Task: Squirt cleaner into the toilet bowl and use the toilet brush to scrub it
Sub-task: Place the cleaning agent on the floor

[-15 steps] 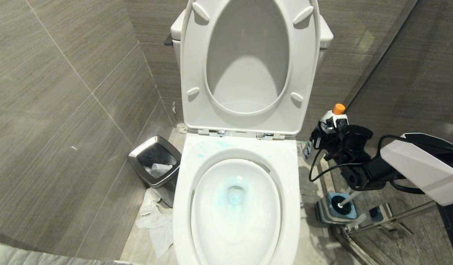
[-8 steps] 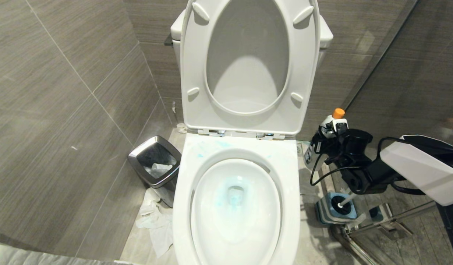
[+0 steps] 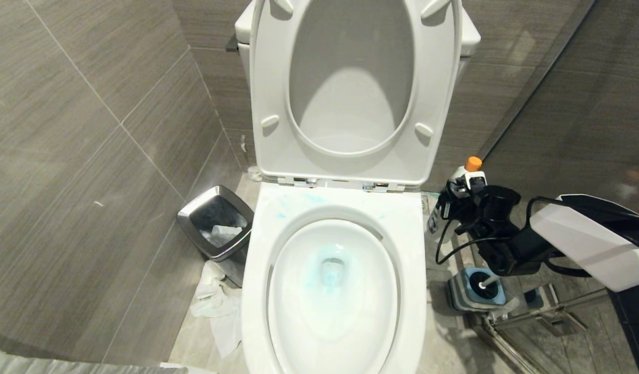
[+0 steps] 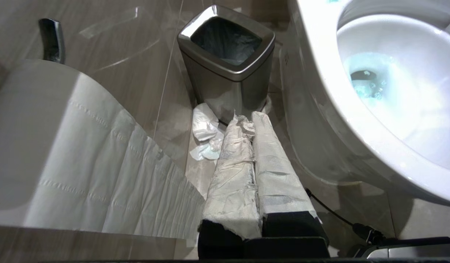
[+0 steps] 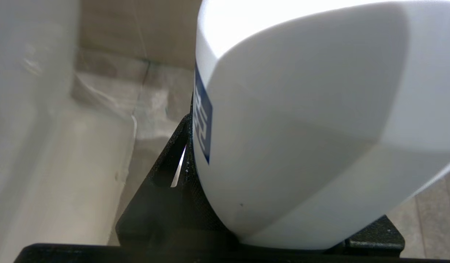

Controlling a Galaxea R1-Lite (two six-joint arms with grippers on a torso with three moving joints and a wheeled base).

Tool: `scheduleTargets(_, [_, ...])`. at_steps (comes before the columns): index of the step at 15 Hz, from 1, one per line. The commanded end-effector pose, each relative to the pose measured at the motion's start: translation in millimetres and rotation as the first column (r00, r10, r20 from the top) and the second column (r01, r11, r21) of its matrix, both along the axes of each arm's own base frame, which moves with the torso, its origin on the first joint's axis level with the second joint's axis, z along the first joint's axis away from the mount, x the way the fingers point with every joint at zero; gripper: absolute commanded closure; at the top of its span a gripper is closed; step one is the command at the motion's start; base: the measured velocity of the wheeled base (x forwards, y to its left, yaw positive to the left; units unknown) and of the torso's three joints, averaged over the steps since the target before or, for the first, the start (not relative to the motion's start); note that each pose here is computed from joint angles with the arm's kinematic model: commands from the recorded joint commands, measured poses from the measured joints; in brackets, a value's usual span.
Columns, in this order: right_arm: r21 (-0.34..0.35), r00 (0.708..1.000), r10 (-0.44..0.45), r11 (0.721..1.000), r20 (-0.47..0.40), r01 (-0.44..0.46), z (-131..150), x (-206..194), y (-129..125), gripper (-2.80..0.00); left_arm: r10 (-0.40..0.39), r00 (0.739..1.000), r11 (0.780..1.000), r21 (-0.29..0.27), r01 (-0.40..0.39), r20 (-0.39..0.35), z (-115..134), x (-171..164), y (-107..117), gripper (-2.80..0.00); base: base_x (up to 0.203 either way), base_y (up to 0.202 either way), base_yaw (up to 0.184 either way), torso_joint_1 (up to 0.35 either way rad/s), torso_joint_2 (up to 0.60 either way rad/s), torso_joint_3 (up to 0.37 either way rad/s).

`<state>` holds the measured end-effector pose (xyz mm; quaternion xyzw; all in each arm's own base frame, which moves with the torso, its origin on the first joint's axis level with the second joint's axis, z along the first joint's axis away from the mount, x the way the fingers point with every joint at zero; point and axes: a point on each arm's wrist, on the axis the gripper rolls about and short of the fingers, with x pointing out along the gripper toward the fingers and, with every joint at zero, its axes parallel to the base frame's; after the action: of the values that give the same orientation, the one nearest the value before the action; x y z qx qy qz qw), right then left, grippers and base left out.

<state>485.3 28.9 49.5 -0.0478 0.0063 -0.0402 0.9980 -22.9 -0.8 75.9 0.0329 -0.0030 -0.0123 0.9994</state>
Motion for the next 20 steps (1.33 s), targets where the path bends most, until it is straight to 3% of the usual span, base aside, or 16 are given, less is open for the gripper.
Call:
scheduleTargets(1, [-0.003, 1.0, 0.003, 1.0, 0.009, -0.003, 0.5, 1.0, 1.5, 0.0, 0.0, 1.0, 1.0, 0.0, 0.0, -0.007, -1.7, 0.5, 0.0, 0.0, 0.0, 0.0, 0.0, 0.0, 0.0, -0.183])
scheduleTargets(11, [-0.084, 0.998, 0.054, 0.995, 0.02, -0.052, 15.3, -4.2, 24.2, 0.0, 0.0, 1.0, 1.0, -0.001, 0.0, -0.007, -1.7, 0.5, 0.0, 0.0, 0.0, 0.0, 0.0, 0.007, 0.0, -0.196])
scheduleTargets(20, [-0.087, 0.997, 0.057, 0.995, 0.053, -0.052, 27.4, -3.5, 23.7, 0.0, -0.001, 1.0, 1.0, -0.003, 0.001, -0.005, -1.5, 0.5, 0.0, 0.0, 0.0, 0.0, 0.0, 0.004, 0.0, -0.197])
